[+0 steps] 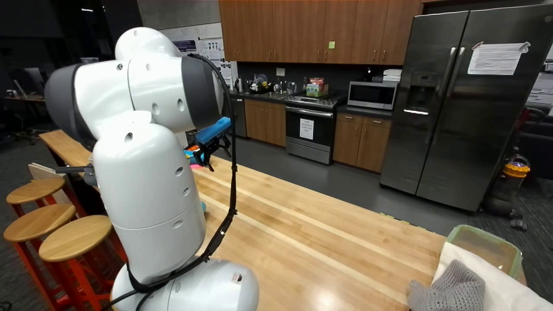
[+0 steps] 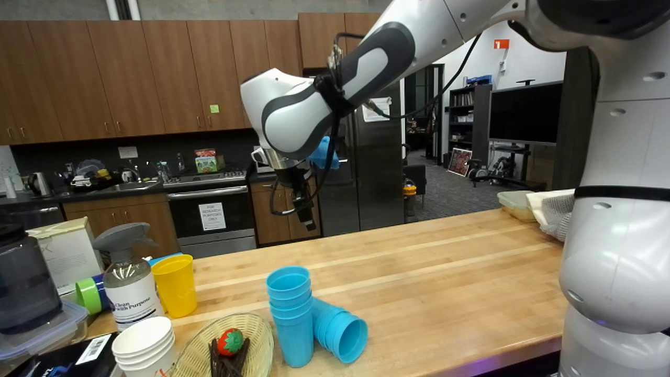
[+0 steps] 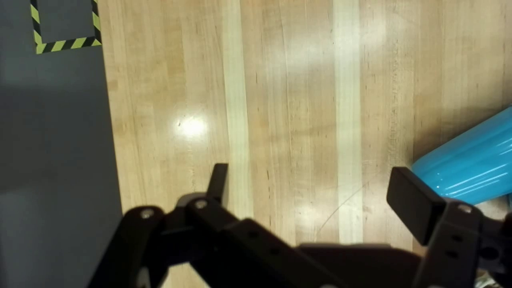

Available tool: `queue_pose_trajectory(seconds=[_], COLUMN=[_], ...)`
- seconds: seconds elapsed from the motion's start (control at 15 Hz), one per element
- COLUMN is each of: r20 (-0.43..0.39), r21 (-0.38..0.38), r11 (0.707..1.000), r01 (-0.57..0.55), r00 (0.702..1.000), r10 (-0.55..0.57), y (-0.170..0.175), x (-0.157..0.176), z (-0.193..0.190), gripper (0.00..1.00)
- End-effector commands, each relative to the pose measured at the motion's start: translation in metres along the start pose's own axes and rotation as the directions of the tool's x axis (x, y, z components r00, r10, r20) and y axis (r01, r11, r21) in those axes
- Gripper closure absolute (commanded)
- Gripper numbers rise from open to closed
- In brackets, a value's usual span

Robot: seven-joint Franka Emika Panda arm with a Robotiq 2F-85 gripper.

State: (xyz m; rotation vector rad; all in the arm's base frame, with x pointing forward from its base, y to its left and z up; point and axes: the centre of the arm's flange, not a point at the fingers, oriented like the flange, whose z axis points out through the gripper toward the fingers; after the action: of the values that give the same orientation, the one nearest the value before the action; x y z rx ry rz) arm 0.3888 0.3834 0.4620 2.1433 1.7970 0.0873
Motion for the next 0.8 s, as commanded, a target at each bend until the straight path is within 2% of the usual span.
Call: queue_pose_trajectory(seconds=[0.0, 0.6, 0.73], r20=[0.0, 0.0, 0.0], r21=[0.0, 0.0, 0.009], r11=[1.0, 1.0, 1.0], r01=[0.0, 0.0, 0.009], r00=[1.0, 1.0, 1.0], r10=[0.0, 0.0, -0.009], y=[0.0, 0.0, -0.0042], x=[0.0, 0.0, 0.0083], z=[0.0, 0.0, -0.0066], gripper=[0.0, 0.0, 0.0])
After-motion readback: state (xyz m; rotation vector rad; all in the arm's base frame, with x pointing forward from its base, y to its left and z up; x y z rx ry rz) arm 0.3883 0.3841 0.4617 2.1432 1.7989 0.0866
